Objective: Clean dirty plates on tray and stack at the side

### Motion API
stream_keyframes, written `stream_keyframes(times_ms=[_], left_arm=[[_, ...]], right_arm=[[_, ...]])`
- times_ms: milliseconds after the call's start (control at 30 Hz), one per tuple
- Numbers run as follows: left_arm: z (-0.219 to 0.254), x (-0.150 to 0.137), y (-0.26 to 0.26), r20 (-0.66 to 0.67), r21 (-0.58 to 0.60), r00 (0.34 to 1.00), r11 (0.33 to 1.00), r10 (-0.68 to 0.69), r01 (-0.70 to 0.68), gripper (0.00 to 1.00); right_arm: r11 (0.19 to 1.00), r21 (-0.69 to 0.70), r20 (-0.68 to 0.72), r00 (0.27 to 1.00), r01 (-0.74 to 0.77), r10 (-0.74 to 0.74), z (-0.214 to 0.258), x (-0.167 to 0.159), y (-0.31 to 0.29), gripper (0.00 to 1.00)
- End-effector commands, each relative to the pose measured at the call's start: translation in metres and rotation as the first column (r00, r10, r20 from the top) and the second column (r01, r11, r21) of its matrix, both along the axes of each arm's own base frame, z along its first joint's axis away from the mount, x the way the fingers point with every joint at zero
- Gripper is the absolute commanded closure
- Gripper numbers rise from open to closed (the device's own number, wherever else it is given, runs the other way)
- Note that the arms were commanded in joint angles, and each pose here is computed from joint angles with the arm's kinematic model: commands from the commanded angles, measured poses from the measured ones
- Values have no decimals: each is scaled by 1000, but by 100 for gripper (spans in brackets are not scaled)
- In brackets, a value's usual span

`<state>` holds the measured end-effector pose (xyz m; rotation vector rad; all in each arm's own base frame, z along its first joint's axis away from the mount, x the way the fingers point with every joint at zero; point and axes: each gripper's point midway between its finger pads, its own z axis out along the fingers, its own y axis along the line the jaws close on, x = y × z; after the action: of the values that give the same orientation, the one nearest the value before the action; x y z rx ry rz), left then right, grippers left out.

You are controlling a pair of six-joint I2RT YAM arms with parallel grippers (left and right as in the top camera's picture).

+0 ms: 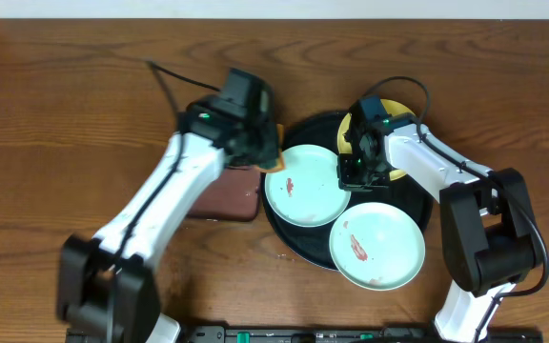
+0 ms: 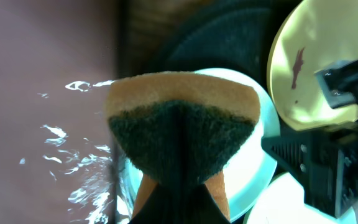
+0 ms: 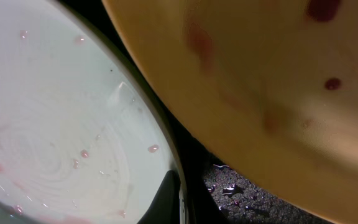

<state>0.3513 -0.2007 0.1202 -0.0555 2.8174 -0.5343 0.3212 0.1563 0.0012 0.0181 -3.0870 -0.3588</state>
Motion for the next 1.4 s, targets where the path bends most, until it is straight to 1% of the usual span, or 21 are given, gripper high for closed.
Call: stream_keyframes(times_ms=[0,100,200,300,400,467,533,633,700,767,833,967,1033,1133,1200,1233,1300,1333,1367], left_arm=[[-33,-2,-35,-89,-37,996,999,10,-14,93],[-61,-5,-75,-153,-128,988,992,-21,1,93],[-81,-7,-96,-204,-174,979,984,-3,-34,93],[-99,-9,-111,-241,-200,971,978,2,-52,92],[-121,-19,-115,-299,-187,954,981,-5,-53,93],[-132,-30,-109,-346,-147,938,987,5,-59,92],[-138,-34,-97,-362,-88,932,994,31,-67,93],[-141,-30,-70,-321,39,945,997,70,-61,93],[-140,-27,-48,-285,151,953,987,99,-58,93],[-137,-24,-22,-234,289,965,956,119,-48,93],[-135,-22,-1,-194,398,973,917,125,-38,92],[-131,-22,30,-147,543,978,839,148,-46,93],[-130,-22,33,-140,556,979,830,150,-48,92],[-130,-17,29,-125,541,981,839,149,-59,93],[-133,-13,17,-121,490,983,869,140,-63,92],[-135,-11,-5,-142,389,983,920,119,-55,92],[-136,-10,-31,-167,262,982,964,89,-43,93],[-135,-9,-45,-180,187,981,982,72,-38,93],[-133,-9,-55,-187,140,980,989,65,-39,92]], right_arm=[[998,-70,-4,1000,2,-3,-12,-2,-7,99],[998,-70,-3,1000,3,-3,-12,-2,-7,99],[998,-71,-6,1000,2,-3,-12,-2,-7,99],[997,-71,-7,1000,2,-3,-12,-3,-7,99],[997,-71,-7,1000,2,-3,-12,-3,-7,99],[997,-71,-8,1000,2,-3,-12,-3,-7,99],[997,-71,-8,1000,2,-3,-12,-3,-7,99],[997,-72,-8,1000,2,-3,-12,-3,-7,99],[997,-73,-11,1000,2,-3,-12,-4,-8,99],[997,-74,-14,1000,2,-3,-12,-4,-8,99],[997,-74,-16,1000,2,-3,-12,-5,-8,99],[997,-74,-16,1000,3,-4,-12,-5,-8,99],[997,-74,-16,1000,5,-7,-12,-5,-8,99],[997,-75,-17,1000,6,-7,-12,-5,-8,99],[997,-76,-20,1000,5,-7,-12,-6,-8,99],[997,-77,-23,1000,5,-7,-12,-6,-9,99],[997,-78,-23,1000,5,-7,-12,-7,-9,99],[997,-77,-23,1000,6,-8,-12,-6,-9,99],[997,-78,-24,1000,11,-13,-12,-6,-9,99]])
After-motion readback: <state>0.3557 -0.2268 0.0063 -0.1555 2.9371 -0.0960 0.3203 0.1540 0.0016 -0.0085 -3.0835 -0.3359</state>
